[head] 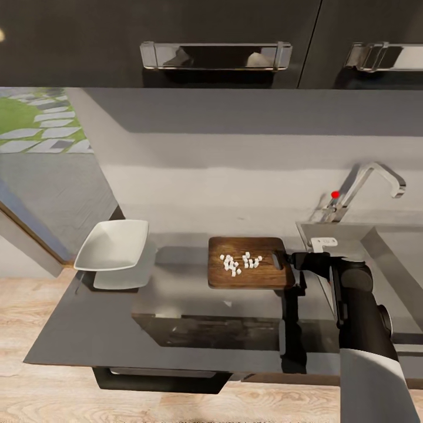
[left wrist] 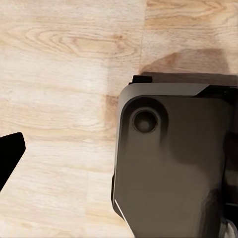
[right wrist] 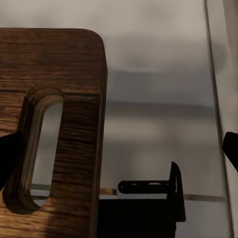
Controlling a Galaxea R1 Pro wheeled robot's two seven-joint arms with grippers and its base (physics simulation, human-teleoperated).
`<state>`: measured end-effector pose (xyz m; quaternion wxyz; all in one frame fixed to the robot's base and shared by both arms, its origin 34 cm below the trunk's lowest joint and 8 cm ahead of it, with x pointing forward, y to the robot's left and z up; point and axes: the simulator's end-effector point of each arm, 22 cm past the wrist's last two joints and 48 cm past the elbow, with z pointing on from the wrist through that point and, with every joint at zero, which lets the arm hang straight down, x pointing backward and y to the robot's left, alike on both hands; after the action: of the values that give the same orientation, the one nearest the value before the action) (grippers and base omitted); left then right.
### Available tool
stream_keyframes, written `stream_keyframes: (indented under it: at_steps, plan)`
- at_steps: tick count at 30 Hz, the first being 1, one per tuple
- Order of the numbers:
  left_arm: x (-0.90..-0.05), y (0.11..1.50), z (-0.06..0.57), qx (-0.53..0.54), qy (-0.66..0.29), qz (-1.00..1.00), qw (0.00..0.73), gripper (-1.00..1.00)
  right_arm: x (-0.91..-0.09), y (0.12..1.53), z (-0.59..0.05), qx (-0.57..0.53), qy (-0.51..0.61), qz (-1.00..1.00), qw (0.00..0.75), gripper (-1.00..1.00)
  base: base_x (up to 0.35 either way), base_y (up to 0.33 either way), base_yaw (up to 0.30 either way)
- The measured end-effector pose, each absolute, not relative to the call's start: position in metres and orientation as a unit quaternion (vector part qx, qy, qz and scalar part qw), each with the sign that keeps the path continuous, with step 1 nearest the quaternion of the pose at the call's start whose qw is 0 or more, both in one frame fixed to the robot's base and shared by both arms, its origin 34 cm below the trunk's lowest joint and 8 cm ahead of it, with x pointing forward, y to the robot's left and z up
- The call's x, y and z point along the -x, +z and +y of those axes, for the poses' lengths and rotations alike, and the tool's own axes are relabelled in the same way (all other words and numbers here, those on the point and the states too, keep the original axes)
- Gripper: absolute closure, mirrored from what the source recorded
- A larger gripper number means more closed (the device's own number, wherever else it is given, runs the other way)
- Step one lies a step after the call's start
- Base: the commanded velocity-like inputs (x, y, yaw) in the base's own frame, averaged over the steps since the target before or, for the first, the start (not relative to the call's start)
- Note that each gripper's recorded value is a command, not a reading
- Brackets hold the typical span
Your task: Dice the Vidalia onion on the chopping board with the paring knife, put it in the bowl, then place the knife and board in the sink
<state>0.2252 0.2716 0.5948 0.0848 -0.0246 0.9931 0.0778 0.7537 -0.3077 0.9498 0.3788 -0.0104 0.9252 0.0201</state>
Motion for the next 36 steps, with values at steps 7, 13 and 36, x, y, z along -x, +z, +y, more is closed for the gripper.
stream_keyframes:
  at_steps: [7,13,36]
  plan:
    - [-0.221,0.593,0.272,0.024,0.078,0.994,0.079,-1.0,-0.753,0.943,-0.307,0.011,0.02,0.927,0.374,-1.0,0.0,0.0,0.0]
    - [-0.217,0.592,0.272,0.024,0.078,0.994,0.074,-1.0,-0.753,0.937,-0.307,0.011,0.02,0.929,0.37,-1.0,0.0,0.0,0.0]
    - [-0.212,0.591,0.272,0.023,0.078,0.994,0.069,-1.0,-0.752,0.929,-0.307,0.011,0.021,0.931,0.364,-1.0,0.036,0.019,0.0]
